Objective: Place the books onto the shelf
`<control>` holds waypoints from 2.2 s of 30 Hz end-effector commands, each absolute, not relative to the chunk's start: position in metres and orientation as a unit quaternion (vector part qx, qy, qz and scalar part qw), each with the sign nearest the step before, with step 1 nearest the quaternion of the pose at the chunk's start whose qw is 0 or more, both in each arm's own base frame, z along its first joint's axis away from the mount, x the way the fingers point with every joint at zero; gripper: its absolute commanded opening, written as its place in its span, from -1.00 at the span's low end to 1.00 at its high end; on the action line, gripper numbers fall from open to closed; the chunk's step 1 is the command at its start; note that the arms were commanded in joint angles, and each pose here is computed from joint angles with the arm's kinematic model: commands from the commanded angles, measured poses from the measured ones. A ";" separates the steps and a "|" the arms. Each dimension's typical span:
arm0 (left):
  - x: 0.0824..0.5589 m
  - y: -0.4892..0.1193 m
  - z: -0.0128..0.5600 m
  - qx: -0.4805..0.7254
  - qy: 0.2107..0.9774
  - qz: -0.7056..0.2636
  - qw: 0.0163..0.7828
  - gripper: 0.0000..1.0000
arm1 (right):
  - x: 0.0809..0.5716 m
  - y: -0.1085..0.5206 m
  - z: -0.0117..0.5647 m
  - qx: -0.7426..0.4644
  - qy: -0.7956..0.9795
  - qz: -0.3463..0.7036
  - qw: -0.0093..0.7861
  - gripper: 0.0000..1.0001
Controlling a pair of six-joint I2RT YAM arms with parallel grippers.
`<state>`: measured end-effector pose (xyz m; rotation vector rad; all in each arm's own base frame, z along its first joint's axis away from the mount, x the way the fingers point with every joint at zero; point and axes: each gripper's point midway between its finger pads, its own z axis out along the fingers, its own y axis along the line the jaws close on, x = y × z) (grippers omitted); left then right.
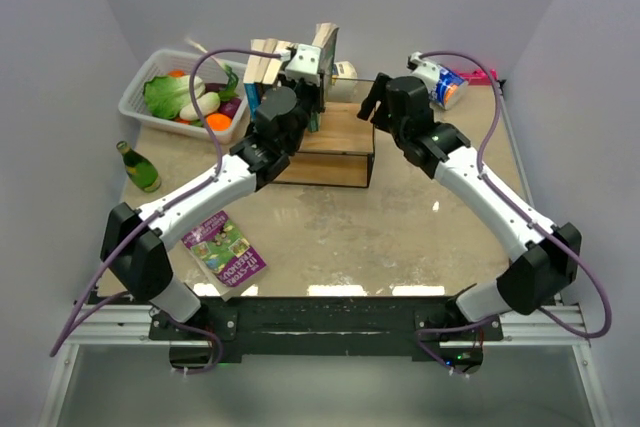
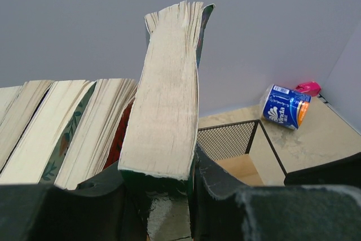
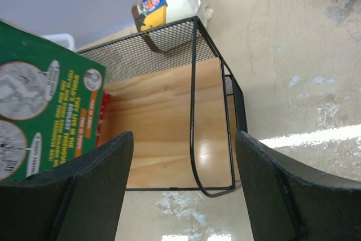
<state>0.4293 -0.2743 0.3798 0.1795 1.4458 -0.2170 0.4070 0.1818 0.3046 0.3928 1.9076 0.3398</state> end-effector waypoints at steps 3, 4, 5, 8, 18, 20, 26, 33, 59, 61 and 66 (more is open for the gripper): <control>0.437 -0.258 0.419 0.025 0.599 -0.107 0.793 -1.00 | 0.430 0.176 0.307 0.173 0.797 0.135 0.562 0.49; 0.439 -0.259 0.414 0.026 0.602 -0.104 0.792 -1.00 | 0.434 0.177 0.299 0.171 0.802 0.129 0.558 0.49; 0.440 -0.258 0.411 0.026 0.604 -0.103 0.790 -1.00 | 0.435 0.175 0.294 0.170 0.805 0.122 0.555 0.48; 0.443 -0.256 0.403 0.023 0.608 -0.098 0.788 -1.00 | 0.441 0.173 0.281 0.169 0.814 0.117 0.544 0.45; 0.441 -0.245 0.375 0.020 0.621 -0.083 0.779 -1.00 | 0.442 0.178 0.275 0.160 0.817 0.132 0.538 0.21; 0.438 -0.243 0.376 0.015 0.618 -0.087 0.781 -1.00 | 0.443 0.178 0.273 0.160 0.818 0.131 0.537 0.18; 0.437 -0.239 0.364 0.011 0.623 -0.079 0.778 -1.00 | 0.442 0.180 0.268 0.156 0.820 0.136 0.533 0.15; 0.437 -0.236 0.360 0.005 0.628 -0.075 0.775 -0.48 | 0.443 0.184 0.268 0.153 0.821 0.143 0.532 0.14; 0.405 -0.220 0.411 -0.008 0.603 -0.119 0.788 0.25 | 0.443 0.186 0.267 0.148 0.823 0.145 0.529 0.18; 0.394 -0.217 0.425 -0.007 0.596 -0.131 0.792 0.25 | 0.444 0.186 0.267 0.149 0.823 0.144 0.529 0.18; 0.360 -0.214 0.452 -0.010 0.572 -0.160 0.804 0.23 | 0.445 0.188 0.263 0.148 0.826 0.145 0.525 0.18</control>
